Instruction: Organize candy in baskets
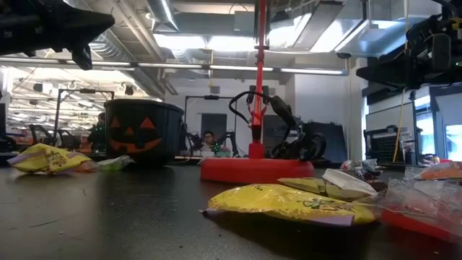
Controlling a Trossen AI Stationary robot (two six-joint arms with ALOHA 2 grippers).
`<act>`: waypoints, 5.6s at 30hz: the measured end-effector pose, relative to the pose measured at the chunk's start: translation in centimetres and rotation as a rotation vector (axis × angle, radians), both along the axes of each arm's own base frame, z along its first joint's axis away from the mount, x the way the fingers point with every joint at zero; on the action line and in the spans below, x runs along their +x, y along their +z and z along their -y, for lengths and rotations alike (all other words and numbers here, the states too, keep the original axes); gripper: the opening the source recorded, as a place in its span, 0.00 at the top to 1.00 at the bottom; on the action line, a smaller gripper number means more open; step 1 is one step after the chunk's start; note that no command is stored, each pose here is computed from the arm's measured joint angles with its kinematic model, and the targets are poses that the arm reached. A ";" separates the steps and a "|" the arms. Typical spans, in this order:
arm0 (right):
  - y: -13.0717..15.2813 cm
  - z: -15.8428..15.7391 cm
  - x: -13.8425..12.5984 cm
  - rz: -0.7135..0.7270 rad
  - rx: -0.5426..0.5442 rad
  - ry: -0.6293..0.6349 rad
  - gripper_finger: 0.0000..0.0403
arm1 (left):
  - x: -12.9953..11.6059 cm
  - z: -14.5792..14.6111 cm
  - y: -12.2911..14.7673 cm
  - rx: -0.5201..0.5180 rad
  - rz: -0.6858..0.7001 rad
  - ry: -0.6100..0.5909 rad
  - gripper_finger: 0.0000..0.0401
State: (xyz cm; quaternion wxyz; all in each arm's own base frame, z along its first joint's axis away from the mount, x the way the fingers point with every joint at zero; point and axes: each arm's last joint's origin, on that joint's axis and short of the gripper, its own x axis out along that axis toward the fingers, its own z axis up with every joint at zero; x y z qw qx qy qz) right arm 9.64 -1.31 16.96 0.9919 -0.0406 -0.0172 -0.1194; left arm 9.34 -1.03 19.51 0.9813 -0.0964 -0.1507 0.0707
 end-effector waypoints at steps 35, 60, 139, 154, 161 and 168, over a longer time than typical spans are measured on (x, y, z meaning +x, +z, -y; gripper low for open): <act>0.0 0.0 0.0 0.000 0.000 0.000 1.00 | 0.0 0.0 0.0 0.000 0.000 0.000 1.00; 0.0 0.0 0.0 0.000 0.000 0.000 1.00 | 0.0 0.0 0.0 0.000 0.000 -0.001 1.00; 3.7 1.1 3.6 -0.352 0.259 -0.295 0.96 | 0.0 0.0 0.0 0.000 0.000 -0.001 1.00; -1.3 3.7 6.0 -0.657 0.513 -0.433 0.63 | 0.0 0.0 0.0 0.000 0.000 -0.001 1.00; -3.4 3.7 6.4 -0.782 0.591 -0.485 0.63 | 0.0 0.0 0.0 0.000 0.000 -0.001 1.00; -3.9 4.0 6.4 -0.790 0.564 -0.581 0.63 | 0.0 0.0 0.0 0.000 0.000 -0.001 1.00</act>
